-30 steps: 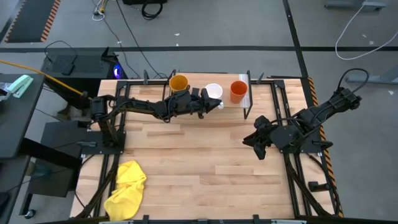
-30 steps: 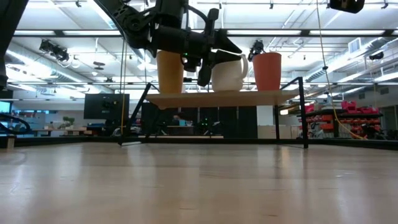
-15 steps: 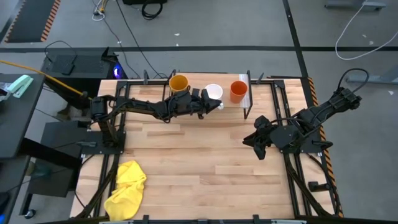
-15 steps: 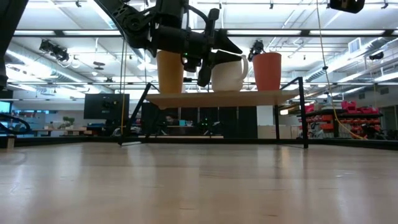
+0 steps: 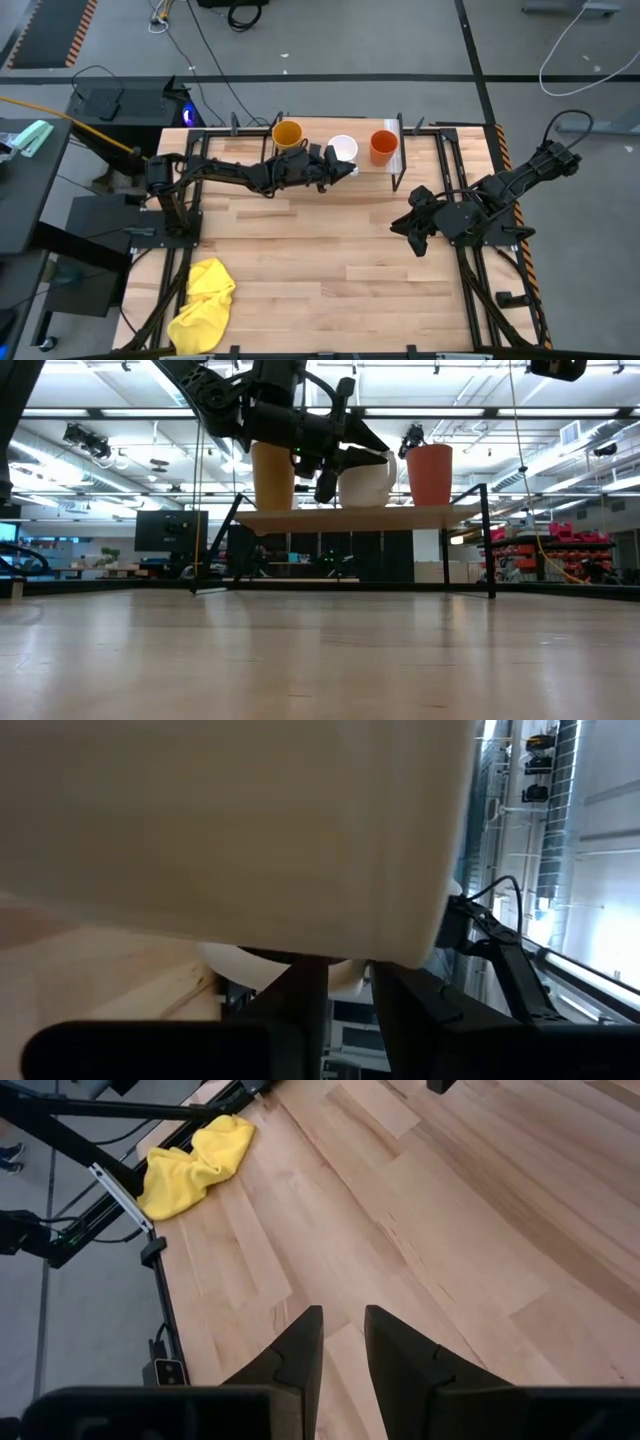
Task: Stack small to large cups/mugs on shelf
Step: Put the white mug on the shelf
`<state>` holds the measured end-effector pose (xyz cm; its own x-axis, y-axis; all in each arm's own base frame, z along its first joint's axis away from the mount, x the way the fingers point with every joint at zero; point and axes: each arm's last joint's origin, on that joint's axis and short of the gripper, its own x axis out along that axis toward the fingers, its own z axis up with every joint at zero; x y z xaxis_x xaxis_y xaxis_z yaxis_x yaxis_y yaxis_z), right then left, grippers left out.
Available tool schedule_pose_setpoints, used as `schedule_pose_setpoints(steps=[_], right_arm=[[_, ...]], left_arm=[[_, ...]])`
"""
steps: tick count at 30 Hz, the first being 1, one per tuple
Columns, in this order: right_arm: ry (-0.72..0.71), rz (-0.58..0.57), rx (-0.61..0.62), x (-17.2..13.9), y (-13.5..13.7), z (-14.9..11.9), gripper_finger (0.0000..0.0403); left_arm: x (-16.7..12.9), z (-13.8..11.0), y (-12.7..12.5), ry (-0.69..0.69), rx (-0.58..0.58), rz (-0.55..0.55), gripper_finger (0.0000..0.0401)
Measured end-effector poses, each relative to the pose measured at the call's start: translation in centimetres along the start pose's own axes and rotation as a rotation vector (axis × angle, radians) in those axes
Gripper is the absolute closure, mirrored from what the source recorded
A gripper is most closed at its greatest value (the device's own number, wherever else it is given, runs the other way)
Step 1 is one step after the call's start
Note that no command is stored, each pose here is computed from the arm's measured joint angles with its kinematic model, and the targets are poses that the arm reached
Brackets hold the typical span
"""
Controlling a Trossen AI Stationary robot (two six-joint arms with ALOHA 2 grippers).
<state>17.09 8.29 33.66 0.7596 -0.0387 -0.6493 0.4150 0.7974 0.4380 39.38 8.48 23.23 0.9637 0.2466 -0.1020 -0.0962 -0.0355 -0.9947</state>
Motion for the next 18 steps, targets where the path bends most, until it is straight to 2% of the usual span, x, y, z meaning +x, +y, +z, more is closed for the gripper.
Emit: schedule_pose_setpoints(steps=[18], right_arm=[[0.0,0.0,0.0,0.0,0.0,0.0,0.0317]], left_arm=[[0.0,-0.02,-0.09,0.001,0.011,-0.009,0.0304]])
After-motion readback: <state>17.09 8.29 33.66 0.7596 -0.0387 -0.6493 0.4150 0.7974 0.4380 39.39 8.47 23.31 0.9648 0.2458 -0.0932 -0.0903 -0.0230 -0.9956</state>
